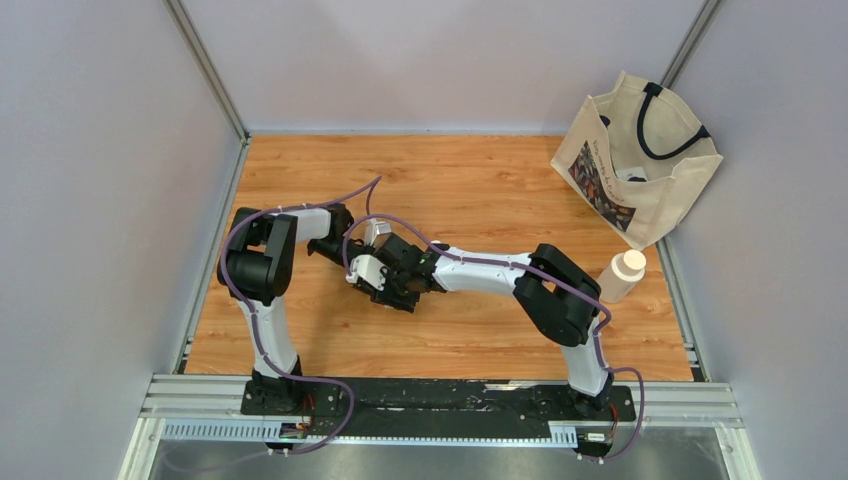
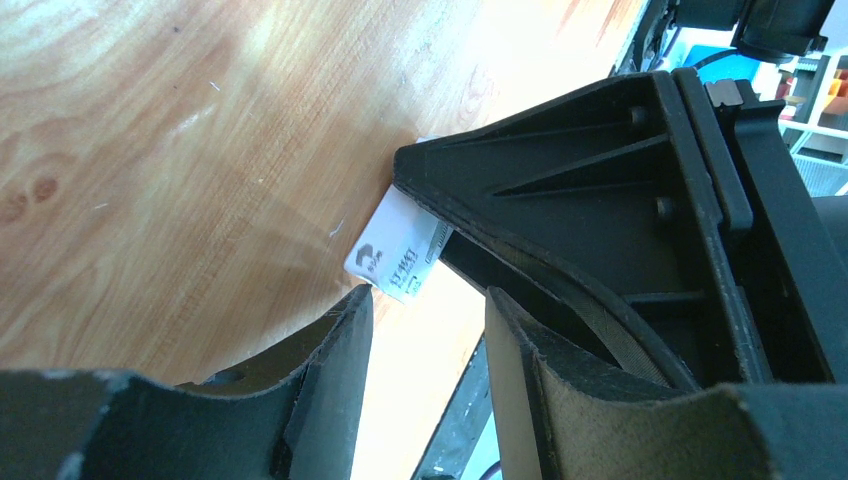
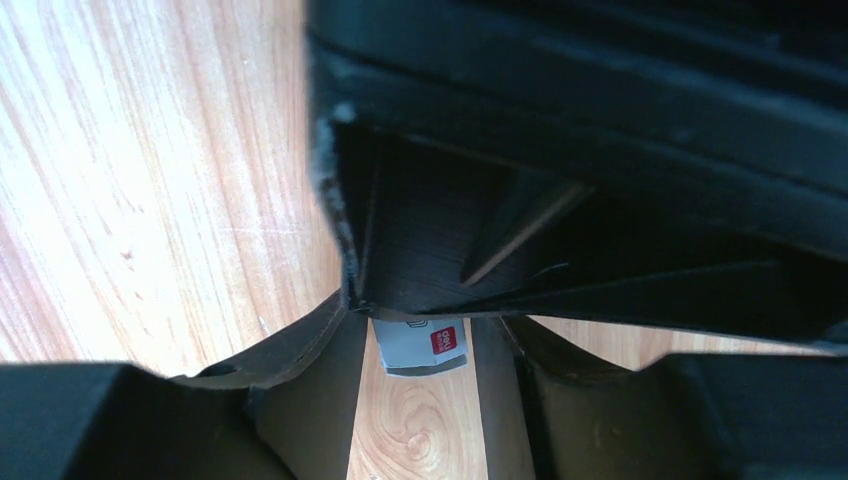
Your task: Load the staples into the stapler
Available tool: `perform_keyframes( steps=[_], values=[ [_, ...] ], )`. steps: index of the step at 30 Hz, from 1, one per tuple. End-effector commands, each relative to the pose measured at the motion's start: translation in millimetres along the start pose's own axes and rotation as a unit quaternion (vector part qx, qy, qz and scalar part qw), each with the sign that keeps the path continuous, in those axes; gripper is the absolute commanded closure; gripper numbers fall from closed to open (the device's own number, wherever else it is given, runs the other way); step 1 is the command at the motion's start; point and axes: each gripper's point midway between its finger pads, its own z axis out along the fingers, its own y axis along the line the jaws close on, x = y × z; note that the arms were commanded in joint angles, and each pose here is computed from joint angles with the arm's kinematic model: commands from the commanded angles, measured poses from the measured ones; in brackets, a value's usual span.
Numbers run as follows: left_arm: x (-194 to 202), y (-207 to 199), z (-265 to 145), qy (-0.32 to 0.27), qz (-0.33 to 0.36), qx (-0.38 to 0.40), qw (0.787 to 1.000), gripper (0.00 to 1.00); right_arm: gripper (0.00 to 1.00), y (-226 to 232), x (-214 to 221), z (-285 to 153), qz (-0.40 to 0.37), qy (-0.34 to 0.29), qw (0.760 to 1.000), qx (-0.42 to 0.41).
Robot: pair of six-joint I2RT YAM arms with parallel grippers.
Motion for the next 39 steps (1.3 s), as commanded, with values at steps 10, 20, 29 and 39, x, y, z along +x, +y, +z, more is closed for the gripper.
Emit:
perform_keyframes(
  steps=[10, 20, 29, 39],
  values=[
    [-9, -8, 0, -0.009, -0.001, 0.025, 1.000, 0.47, 0.55, -18, -12, -10, 0.009, -0.023, 0.999, 0.040],
    [-15, -6, 1, -0.018, -0.007, 0.020, 1.000, 0.47, 0.54, -9, -18, -9, 0.006, -0.030, 0.999, 0.025],
    [-18, -1, 6, -0.022, -0.034, 0.026, 0.999, 0.48, 0.55, -5, -23, -4, 0.017, -0.027, 0.999, 0.023],
    [-29, 0, 9, -0.044, -0.042, 0.032, 0.998, 0.51, 0.55, 3, -27, -6, 0.038, -0.031, 0.999, 0.006]
  ],
)
